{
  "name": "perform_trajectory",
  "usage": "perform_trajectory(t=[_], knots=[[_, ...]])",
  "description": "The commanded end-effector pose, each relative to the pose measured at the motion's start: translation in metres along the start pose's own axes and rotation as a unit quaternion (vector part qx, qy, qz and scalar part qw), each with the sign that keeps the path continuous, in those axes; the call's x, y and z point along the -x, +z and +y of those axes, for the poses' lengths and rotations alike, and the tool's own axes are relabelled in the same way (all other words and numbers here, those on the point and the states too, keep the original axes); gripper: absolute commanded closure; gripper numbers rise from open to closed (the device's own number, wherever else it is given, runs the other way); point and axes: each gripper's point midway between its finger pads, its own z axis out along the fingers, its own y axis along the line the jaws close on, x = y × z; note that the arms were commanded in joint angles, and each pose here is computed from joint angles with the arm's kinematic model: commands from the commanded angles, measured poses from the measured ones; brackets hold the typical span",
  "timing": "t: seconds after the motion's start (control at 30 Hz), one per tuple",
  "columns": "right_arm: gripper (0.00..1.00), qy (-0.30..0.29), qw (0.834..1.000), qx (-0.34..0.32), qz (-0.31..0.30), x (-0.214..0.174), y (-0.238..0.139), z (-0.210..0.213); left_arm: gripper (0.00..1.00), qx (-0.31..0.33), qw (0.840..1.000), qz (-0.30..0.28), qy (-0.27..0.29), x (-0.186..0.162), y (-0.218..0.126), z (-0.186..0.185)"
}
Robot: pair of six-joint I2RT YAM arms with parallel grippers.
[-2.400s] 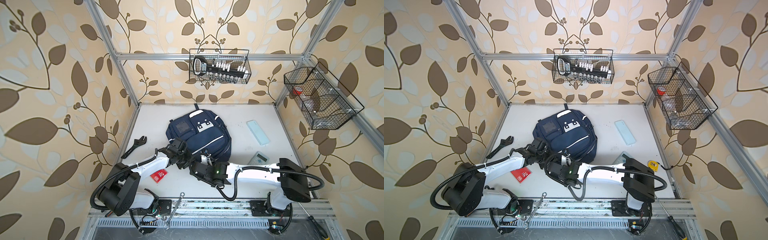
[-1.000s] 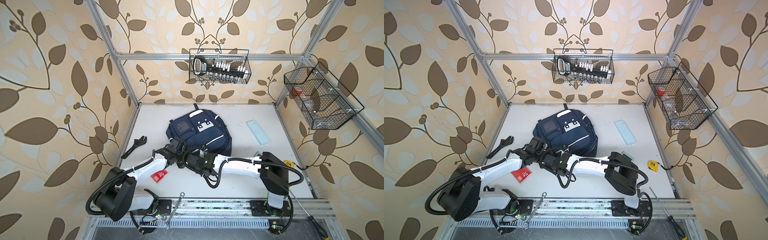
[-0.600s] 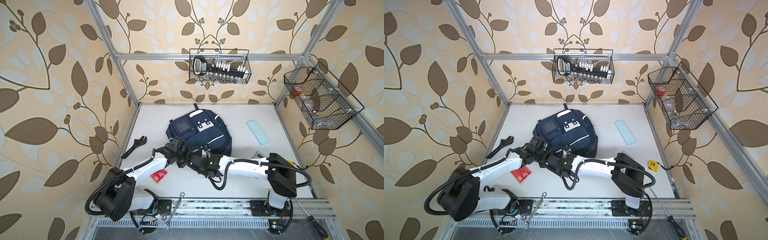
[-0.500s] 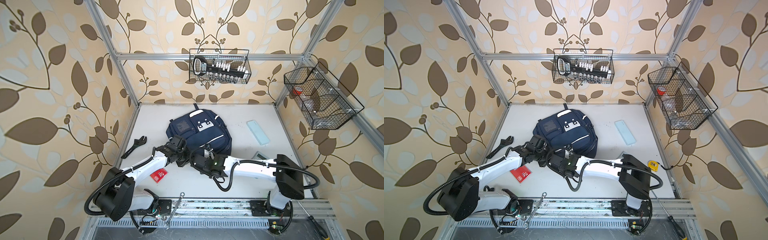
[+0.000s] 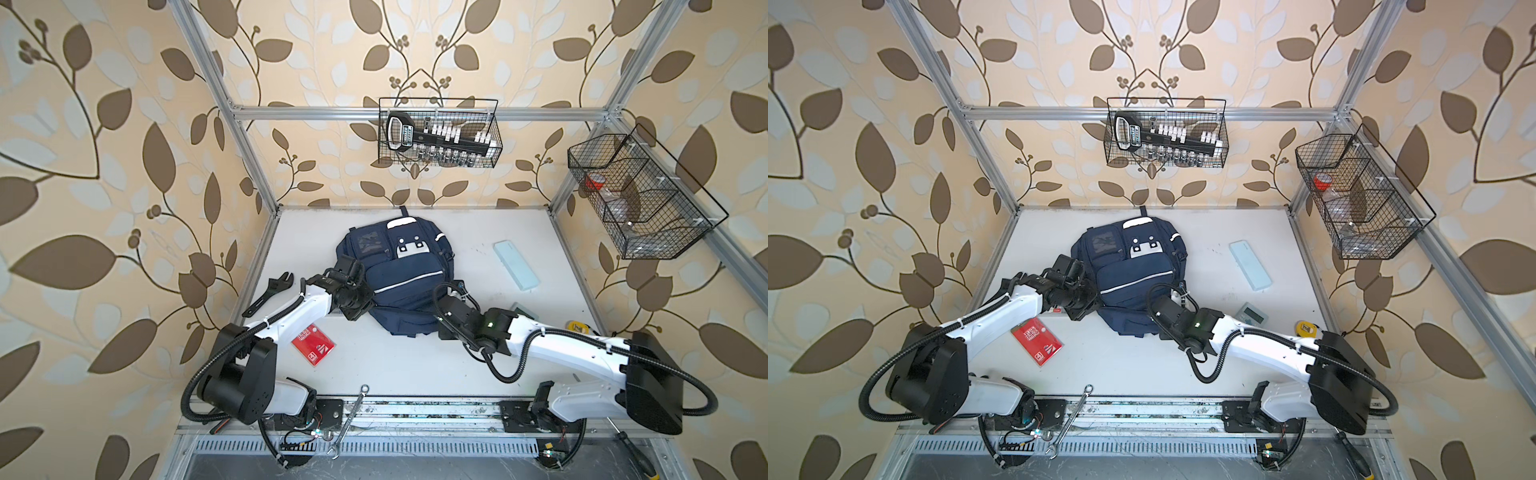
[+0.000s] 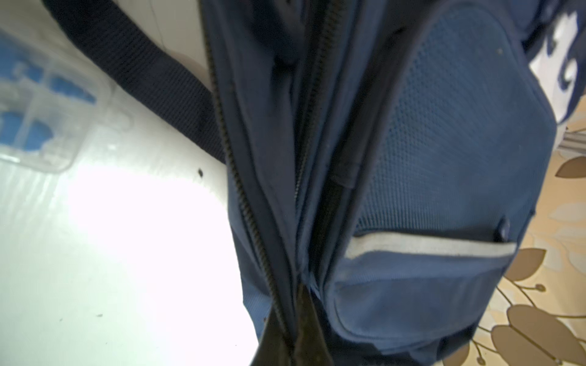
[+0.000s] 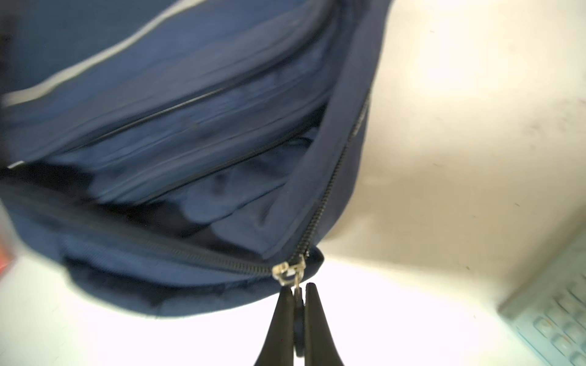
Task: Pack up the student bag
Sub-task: 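Pull the zipper pull along the backpack with the right gripper while the left holds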
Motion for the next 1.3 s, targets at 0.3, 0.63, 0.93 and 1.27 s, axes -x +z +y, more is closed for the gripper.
perform_trajectory(t=[0.3, 0.63, 0.93, 1.27], knots=[[1.0, -0.055, 0.99, 0.127, 0.026, -0.02, -0.01, 0.065, 0.52, 0.017, 0.997, -0.074, -0.002, 0.055, -0.023, -0.01], [1.0, -0.035, 0.986, 0.161, 0.012, -0.005, -0.022, 0.085, 0.32, -0.041, 0.999, -0.01, 0.012, -0.072, -0.033, -0.002], [1.0, -0.018, 0.983, 0.181, 0.007, -0.007, -0.032, 0.081, 0.33, -0.095, 0.994, 0.052, -0.005, -0.097, -0.013, -0.058], [1.0, -0.017, 0.982, 0.186, 0.006, -0.007, -0.033, 0.083, 0.35, -0.102, 0.994, 0.043, -0.003, -0.118, -0.024, -0.067]])
